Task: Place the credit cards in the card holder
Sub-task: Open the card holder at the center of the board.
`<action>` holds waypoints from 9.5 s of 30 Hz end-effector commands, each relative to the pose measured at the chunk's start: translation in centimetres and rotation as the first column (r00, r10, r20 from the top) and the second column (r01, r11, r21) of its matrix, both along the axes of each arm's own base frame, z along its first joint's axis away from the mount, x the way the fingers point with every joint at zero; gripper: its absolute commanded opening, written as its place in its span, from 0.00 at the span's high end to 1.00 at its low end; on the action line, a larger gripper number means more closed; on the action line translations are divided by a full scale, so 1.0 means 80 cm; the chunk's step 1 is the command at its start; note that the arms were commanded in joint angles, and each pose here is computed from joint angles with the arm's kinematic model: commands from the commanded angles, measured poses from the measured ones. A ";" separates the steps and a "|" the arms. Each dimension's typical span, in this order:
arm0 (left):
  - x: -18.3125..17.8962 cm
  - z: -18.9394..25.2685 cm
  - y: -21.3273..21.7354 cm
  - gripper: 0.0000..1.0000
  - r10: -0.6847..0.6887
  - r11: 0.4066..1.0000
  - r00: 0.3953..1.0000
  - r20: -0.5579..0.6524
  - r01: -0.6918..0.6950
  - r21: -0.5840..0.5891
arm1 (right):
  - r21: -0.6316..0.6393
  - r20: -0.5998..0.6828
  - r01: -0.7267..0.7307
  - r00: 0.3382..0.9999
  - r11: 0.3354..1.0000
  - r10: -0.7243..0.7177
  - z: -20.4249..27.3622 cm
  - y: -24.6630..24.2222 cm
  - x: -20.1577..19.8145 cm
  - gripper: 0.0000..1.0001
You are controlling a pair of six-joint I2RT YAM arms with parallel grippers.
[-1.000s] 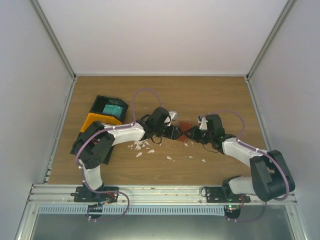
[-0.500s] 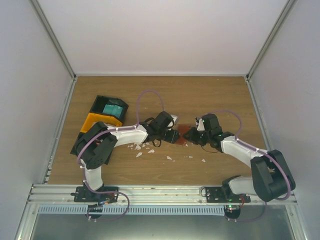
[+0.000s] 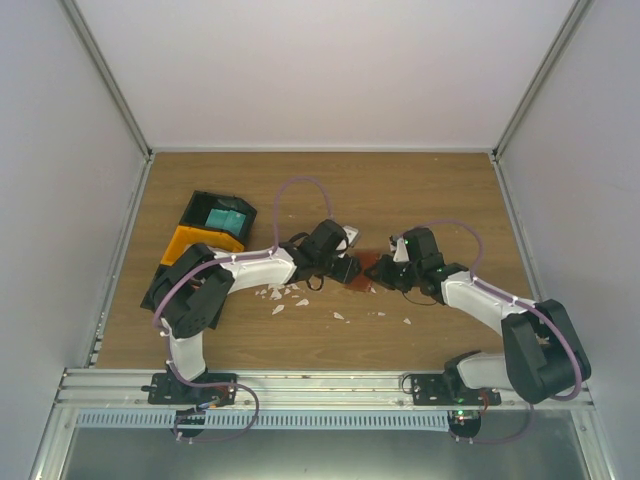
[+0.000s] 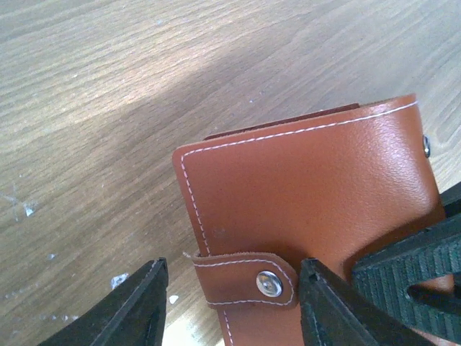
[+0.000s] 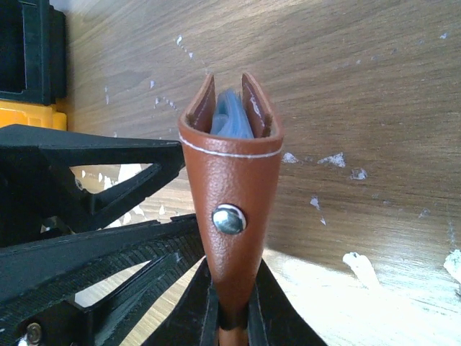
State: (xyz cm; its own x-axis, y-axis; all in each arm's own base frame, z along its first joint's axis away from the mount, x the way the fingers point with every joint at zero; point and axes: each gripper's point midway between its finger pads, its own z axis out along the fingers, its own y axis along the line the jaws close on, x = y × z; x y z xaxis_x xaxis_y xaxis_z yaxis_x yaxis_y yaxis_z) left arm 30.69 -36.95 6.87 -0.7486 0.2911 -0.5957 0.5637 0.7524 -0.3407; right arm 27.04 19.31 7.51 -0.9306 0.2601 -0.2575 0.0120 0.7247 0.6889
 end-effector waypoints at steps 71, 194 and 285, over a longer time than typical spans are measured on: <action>-0.026 0.093 0.027 1.00 -0.102 0.978 0.990 -0.093 0.083 -0.190 | -0.173 0.112 0.000 0.993 0.985 0.020 0.005 -0.024 0.003 0.23; 0.111 -0.032 0.122 0.76 0.347 0.932 0.937 -0.054 -0.350 -0.095 | -0.416 0.011 -0.177 0.980 0.892 0.199 -0.080 0.104 0.067 0.62; 0.020 -0.026 0.144 0.69 0.230 0.972 0.940 -0.250 -0.235 0.010 | -0.378 0.012 -0.104 0.993 0.920 0.117 -0.068 0.092 0.016 0.70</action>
